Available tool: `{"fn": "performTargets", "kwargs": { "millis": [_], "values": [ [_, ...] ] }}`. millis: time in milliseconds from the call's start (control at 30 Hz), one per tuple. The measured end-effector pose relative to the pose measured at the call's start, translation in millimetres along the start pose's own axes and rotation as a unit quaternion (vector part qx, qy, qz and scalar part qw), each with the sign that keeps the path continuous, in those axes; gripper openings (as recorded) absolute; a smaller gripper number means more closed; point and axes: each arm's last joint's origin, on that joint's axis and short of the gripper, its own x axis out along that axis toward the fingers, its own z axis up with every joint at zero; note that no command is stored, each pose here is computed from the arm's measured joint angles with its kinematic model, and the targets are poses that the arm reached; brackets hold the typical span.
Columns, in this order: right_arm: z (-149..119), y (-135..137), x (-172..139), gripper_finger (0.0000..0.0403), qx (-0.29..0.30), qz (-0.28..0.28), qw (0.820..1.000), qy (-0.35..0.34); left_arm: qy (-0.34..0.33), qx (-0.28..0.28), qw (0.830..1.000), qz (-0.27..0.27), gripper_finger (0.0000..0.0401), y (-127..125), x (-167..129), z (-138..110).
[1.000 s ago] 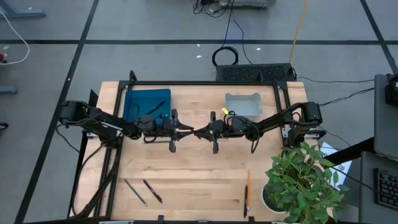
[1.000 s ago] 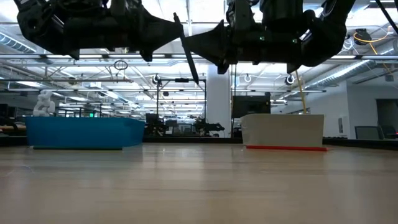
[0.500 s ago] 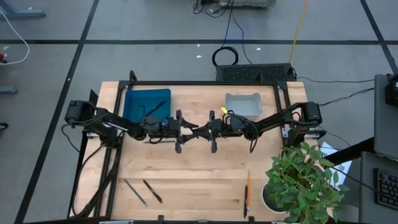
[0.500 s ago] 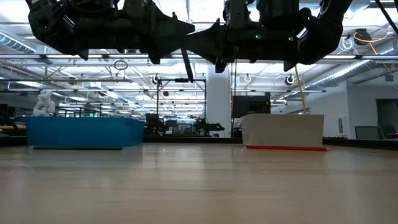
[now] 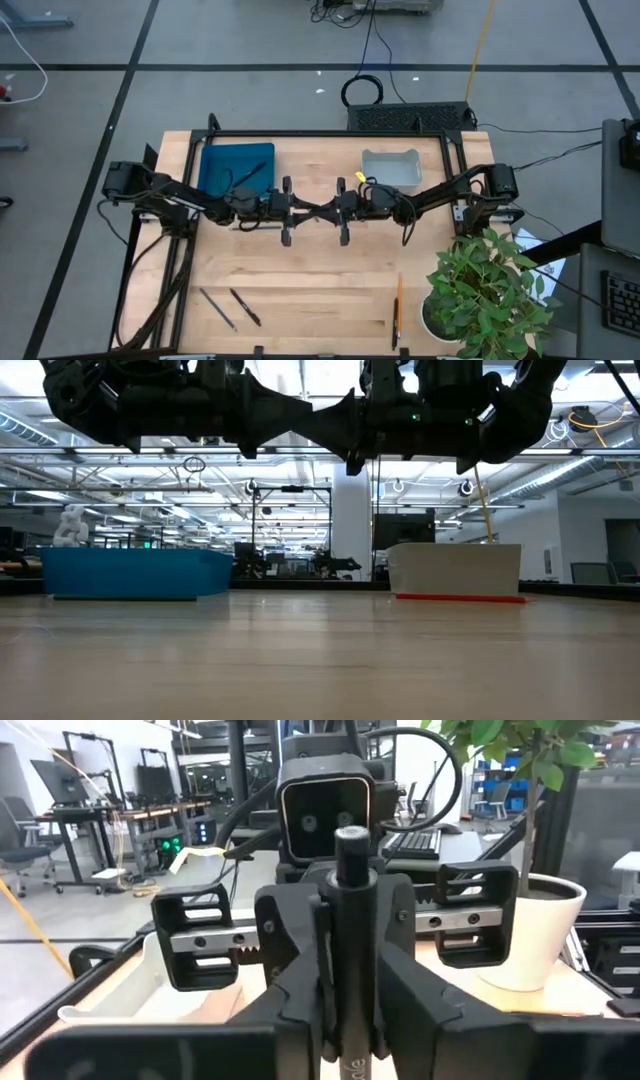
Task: Sort pens & pencils
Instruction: Put the black pen into the blue bin
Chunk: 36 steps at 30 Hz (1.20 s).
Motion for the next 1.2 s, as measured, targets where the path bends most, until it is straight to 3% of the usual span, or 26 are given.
{"fn": "performTargets", "kwargs": {
  "millis": [67,367,633,900,1033,1200],
  "values": [
    [-0.8,-0.1,-0.2,0.0007,0.001,0.0,1.0,0.004,0.002,0.002,1.0,0.0,0.0043,0.2,-0.2,-0.4],
    [-1.9,-0.4,-0.2,0.0004,-0.001,-0.004,1.0,0.008,0.006,0.008,1.0,0.003,0.0002,0.4,0.0,-1.1],
    [-3.2,-1.3,-0.5,0.0001,0.008,-0.005,1.0,0.023,0.013,0.01,1.0,0.003,0.0002,0.6,-0.5,-1.4],
    [-10.7,-0.7,-8.0,0.0004,0.027,-0.012,0.99,0.138,0.055,0.021,0.998,0.028,0.0036,3.9,-26.0,26.8],
    [-19.3,-0.4,-12.5,0.0044,0.036,-0.017,0.98,0.196,0.083,-0.001,0.996,0.031,0.004,4.6,-42.4,37.9],
    [-43.0,1.0,-21.2,0.014,0.041,-0.023,0.952,0.303,0.112,-0.024,0.993,0.033,0.0041,5.0,-54.0,41.4]
  ]
}}
